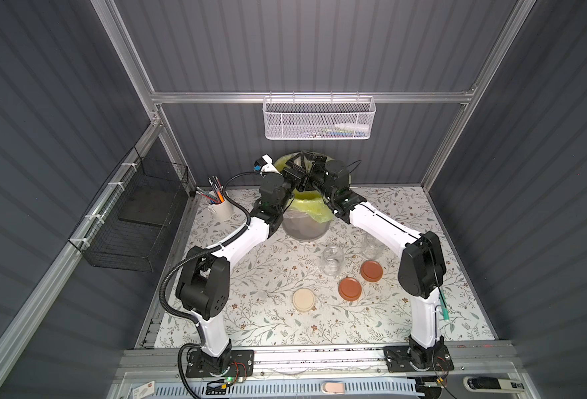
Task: Empty expired oatmeal from jars
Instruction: Pour the expired oatmeal into the trash bin.
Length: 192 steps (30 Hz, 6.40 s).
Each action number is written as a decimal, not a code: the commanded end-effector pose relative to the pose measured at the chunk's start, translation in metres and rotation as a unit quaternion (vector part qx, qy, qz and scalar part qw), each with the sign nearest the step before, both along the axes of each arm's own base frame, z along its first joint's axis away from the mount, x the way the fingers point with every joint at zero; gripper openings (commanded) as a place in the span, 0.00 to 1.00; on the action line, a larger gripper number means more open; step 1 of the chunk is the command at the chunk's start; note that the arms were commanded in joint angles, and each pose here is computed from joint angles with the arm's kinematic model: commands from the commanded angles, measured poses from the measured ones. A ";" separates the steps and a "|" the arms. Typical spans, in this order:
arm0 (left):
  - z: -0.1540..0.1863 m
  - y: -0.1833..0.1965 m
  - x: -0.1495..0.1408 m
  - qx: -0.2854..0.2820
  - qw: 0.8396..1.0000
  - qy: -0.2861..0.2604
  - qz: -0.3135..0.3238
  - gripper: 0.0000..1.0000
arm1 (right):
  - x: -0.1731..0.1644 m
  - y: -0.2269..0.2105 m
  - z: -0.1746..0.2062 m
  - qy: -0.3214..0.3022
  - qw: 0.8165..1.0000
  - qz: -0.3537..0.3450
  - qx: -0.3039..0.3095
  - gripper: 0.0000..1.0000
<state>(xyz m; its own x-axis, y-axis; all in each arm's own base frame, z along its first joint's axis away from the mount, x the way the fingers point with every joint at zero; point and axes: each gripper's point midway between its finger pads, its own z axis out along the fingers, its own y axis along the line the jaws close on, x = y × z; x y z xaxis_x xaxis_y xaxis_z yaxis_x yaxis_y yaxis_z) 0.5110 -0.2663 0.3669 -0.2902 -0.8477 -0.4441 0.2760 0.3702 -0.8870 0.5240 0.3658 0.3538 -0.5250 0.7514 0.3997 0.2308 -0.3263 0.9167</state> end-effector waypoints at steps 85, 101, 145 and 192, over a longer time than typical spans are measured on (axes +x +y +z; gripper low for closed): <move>0.022 0.004 -0.002 0.112 0.992 -0.052 -0.005 0.07 | -0.046 -0.077 0.031 -0.133 0.906 0.137 -0.377 0.97; 0.017 -0.007 -0.009 0.192 0.979 -0.047 -0.042 0.08 | -0.036 -0.081 0.045 -0.289 0.767 0.199 -0.537 0.98; 0.016 -0.018 0.013 0.459 0.879 -0.126 -0.042 0.08 | -0.052 -0.134 0.031 -0.298 0.738 0.140 -0.590 0.89; 0.019 -0.001 0.002 0.521 0.830 -0.189 -0.063 0.19 | -0.081 -0.124 0.037 -0.329 0.775 0.159 -0.515 0.90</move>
